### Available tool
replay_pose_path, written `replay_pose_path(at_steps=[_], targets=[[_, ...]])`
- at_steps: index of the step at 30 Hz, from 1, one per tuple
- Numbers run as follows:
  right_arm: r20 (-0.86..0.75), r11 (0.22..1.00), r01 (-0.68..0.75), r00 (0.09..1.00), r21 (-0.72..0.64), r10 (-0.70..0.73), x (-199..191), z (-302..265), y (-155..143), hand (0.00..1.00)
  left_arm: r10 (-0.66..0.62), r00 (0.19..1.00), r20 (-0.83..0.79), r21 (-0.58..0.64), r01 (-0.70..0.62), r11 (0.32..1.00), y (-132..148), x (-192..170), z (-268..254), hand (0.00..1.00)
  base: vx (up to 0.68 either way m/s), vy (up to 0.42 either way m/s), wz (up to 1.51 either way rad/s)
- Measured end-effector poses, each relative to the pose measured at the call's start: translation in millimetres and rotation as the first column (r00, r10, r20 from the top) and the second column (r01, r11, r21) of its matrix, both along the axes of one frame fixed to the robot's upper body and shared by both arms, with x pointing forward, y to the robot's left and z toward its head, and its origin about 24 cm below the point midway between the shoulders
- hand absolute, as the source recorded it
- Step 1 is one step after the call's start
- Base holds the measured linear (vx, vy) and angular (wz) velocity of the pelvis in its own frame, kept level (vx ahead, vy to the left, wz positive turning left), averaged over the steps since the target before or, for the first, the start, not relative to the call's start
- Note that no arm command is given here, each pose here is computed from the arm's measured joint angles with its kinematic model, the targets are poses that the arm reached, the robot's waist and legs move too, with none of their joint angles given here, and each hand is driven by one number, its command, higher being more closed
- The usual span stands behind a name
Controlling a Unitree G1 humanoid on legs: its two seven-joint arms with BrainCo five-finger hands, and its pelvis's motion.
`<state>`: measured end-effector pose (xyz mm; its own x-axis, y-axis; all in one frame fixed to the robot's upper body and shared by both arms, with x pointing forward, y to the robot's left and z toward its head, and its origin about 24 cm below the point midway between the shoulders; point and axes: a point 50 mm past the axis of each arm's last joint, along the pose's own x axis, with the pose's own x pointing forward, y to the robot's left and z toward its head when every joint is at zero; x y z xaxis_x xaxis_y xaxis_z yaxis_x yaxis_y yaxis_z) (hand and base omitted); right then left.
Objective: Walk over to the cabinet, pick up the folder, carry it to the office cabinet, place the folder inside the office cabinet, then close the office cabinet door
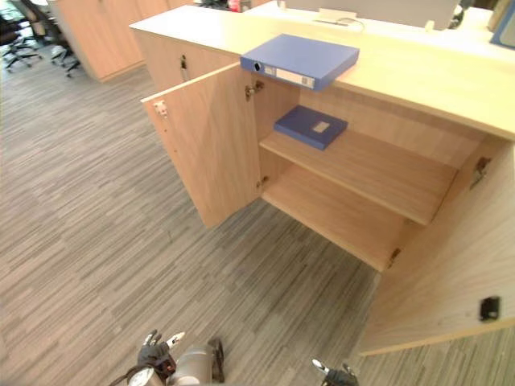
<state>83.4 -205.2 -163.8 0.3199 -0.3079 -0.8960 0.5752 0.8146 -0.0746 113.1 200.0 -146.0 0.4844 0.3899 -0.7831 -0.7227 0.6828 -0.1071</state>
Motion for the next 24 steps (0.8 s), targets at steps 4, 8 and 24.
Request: replay_pose_path(at_steps=[4, 8, 24], targets=[[0.015, 0.999, -0.04, 0.999, 0.027, 0.04, 4, -1, 16, 0.0, 0.311, 0.95, -0.003, -0.064, -0.311, 0.948, 14, -13, -3, 0.0, 0.4, 0.426, -0.55], [-0.021, 0.999, 0.024, 0.999, 0.024, -0.024, -7, -3, 10, 0.0, 0.532, 0.83, -0.167, -0.074, -0.549, 0.833, 11, -66, -17, 0.0, 0.16, 0.276, -1.2], [-0.103, 0.998, 0.053, 0.993, 0.029, -0.05, -33, -8, -4, 0.0, 0.158, 0.986, -0.058, -0.011, -0.159, 0.987, 3, -7, -5, 0.0, 0.11, 0.063, -0.29]])
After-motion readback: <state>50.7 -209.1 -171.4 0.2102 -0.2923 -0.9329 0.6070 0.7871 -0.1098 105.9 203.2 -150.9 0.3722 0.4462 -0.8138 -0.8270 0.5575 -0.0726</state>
